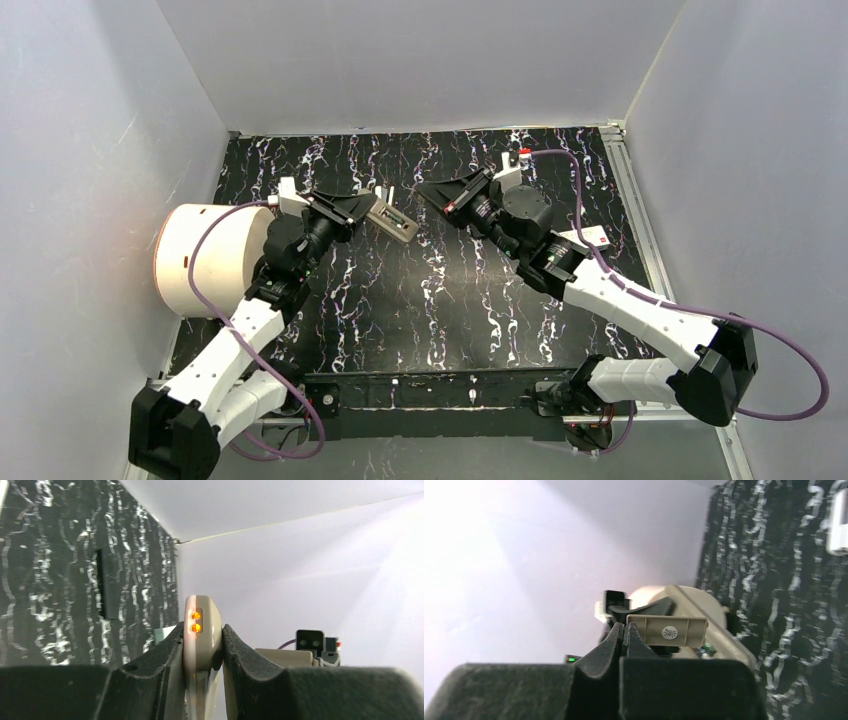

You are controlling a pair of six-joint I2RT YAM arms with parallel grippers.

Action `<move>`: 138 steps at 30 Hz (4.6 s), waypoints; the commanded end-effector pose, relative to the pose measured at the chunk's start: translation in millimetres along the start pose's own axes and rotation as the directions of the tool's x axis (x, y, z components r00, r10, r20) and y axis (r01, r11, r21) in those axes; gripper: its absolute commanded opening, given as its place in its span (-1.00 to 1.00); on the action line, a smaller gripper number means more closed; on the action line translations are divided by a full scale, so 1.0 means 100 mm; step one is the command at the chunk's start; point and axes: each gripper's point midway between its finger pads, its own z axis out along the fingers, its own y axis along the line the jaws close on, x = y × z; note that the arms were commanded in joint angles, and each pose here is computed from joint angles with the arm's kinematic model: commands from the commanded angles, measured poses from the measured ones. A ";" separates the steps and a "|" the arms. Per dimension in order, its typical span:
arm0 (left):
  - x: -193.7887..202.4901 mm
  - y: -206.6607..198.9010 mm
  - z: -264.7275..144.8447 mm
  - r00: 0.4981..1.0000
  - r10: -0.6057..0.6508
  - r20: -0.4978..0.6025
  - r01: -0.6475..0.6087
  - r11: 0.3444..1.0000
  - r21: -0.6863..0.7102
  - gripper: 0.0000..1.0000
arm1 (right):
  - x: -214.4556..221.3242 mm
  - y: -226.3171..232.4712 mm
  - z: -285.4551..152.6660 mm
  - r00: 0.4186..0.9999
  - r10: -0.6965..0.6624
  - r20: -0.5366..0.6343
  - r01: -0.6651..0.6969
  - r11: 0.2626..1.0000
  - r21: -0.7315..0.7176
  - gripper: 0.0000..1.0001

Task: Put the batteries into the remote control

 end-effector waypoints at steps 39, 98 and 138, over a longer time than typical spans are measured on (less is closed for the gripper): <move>-0.19 -0.54 0.08 0.953 -0.297 0.055 0.270 0.920 0.283 -1.00 | 0.14 0.75 0.39 0.953 0.300 -0.041 -0.300 0.917 -0.265 -0.97; -0.20 -0.57 0.05 0.946 -0.322 0.049 0.294 0.910 0.293 -1.00 | 0.17 0.22 0.10 0.954 0.300 -0.005 -0.295 0.935 -0.195 -0.42; -0.15 -0.43 0.06 0.973 -0.218 0.075 0.192 0.947 0.259 -1.00 | 0.22 -0.08 -0.02 0.989 0.146 -0.022 -0.145 0.989 0.038 -0.05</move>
